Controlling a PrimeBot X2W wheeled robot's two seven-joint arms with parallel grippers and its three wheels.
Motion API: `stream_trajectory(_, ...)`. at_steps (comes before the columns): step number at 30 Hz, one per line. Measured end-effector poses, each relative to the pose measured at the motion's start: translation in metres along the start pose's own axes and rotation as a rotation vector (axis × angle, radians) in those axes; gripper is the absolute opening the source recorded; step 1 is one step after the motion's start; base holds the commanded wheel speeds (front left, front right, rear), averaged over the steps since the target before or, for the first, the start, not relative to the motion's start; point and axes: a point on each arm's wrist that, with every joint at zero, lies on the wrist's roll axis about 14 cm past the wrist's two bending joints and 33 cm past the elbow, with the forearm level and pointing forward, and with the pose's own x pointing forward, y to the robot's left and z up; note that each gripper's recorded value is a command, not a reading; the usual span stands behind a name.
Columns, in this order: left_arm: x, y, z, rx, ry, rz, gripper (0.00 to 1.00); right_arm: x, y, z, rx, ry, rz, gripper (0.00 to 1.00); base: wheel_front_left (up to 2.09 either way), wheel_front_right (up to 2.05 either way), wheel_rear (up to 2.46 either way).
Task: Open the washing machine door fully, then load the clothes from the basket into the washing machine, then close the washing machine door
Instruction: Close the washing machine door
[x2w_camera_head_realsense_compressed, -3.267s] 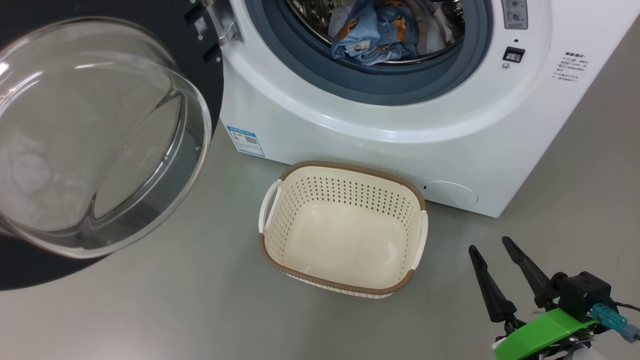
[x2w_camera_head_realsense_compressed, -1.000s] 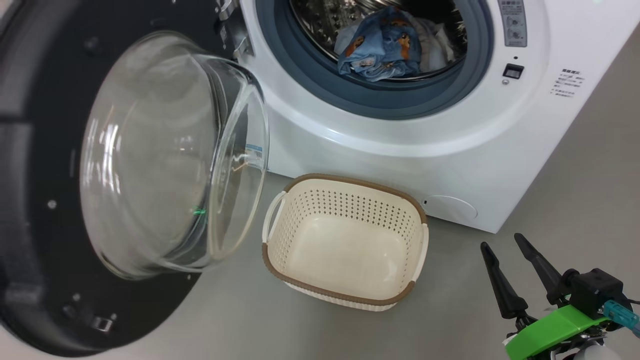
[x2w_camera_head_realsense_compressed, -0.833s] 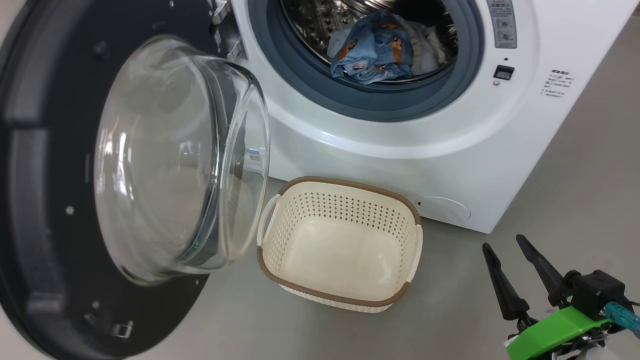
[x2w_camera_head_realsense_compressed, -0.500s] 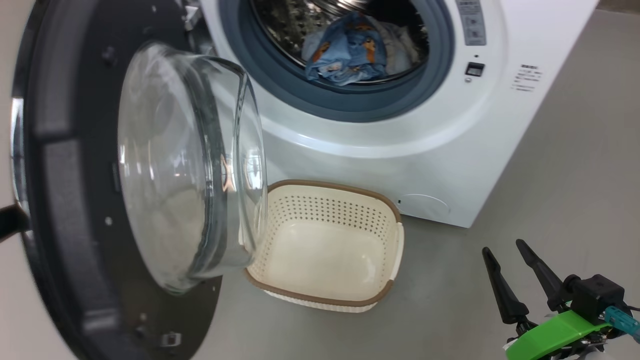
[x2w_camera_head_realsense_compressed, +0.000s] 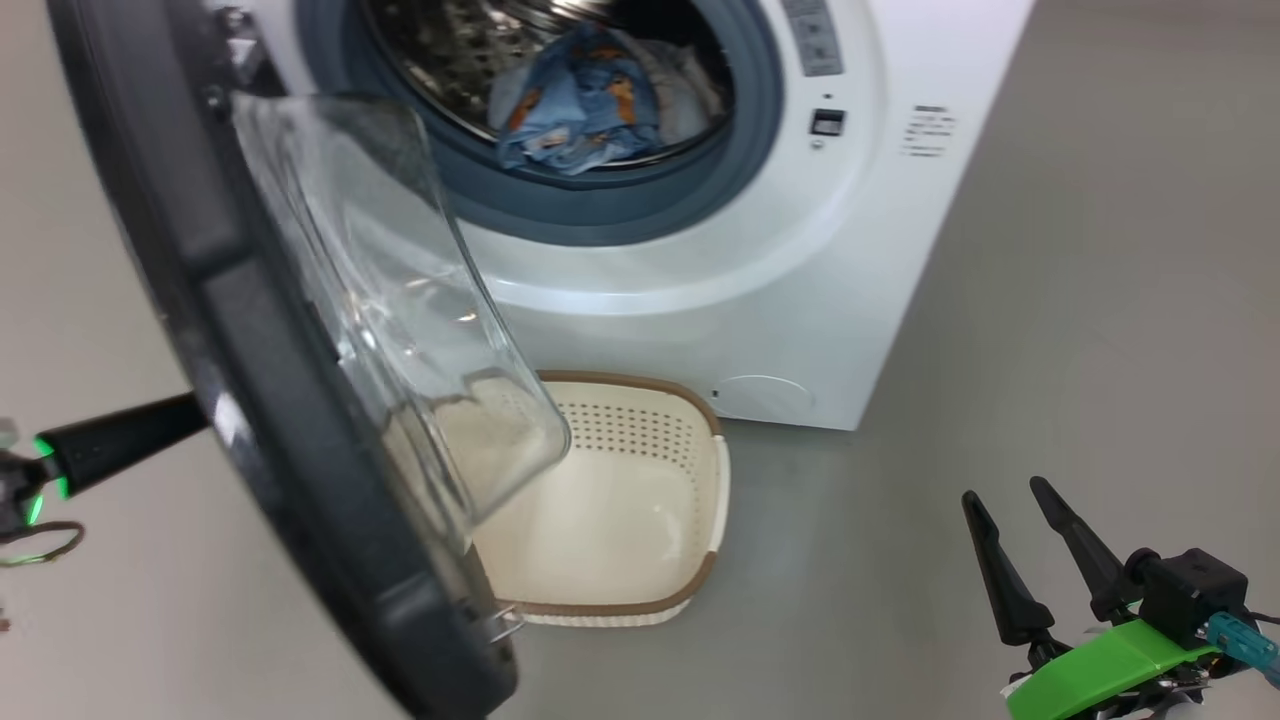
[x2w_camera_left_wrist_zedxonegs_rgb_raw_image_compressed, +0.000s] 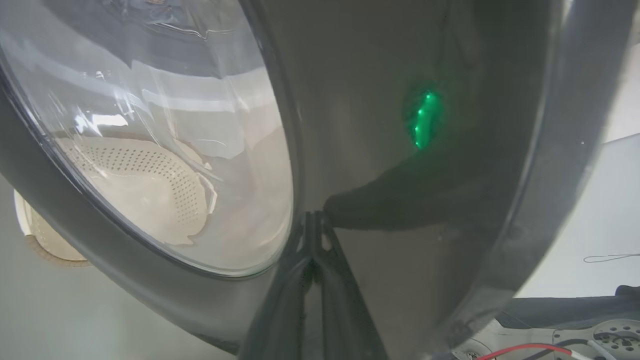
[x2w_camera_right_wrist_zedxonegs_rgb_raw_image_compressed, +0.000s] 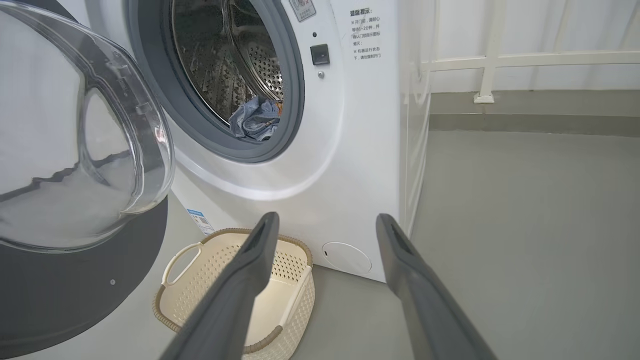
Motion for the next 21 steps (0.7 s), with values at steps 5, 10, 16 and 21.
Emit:
stream_trajectory(5, 0.031, -0.015, 0.003, 0.035, 0.047, -0.065, 0.0, -0.011, -0.016, 0.003, 0.004, -0.011, -0.058, 1.0, 0.0, 0.0, 0.0)
stream_trajectory(10, 0.061, -0.025, 0.01, 0.062, 0.069, -0.112, 0.0, -0.023, -0.032, 0.005, 0.006, -0.017, -0.117, 1.0, 0.0, 0.0, 0.0)
stream_trajectory(16, 0.095, -0.033, 0.016, 0.065, 0.093, -0.165, 0.0, -0.032, -0.047, 0.012, 0.006, -0.037, -0.171, 1.0, 0.0, 0.0, 0.0)
stream_trajectory(21, 0.121, -0.044, 0.019, 0.066, 0.107, -0.216, 0.0, -0.041, -0.058, 0.011, 0.006, -0.035, -0.213, 1.0, 0.0, 0.0, 0.0)
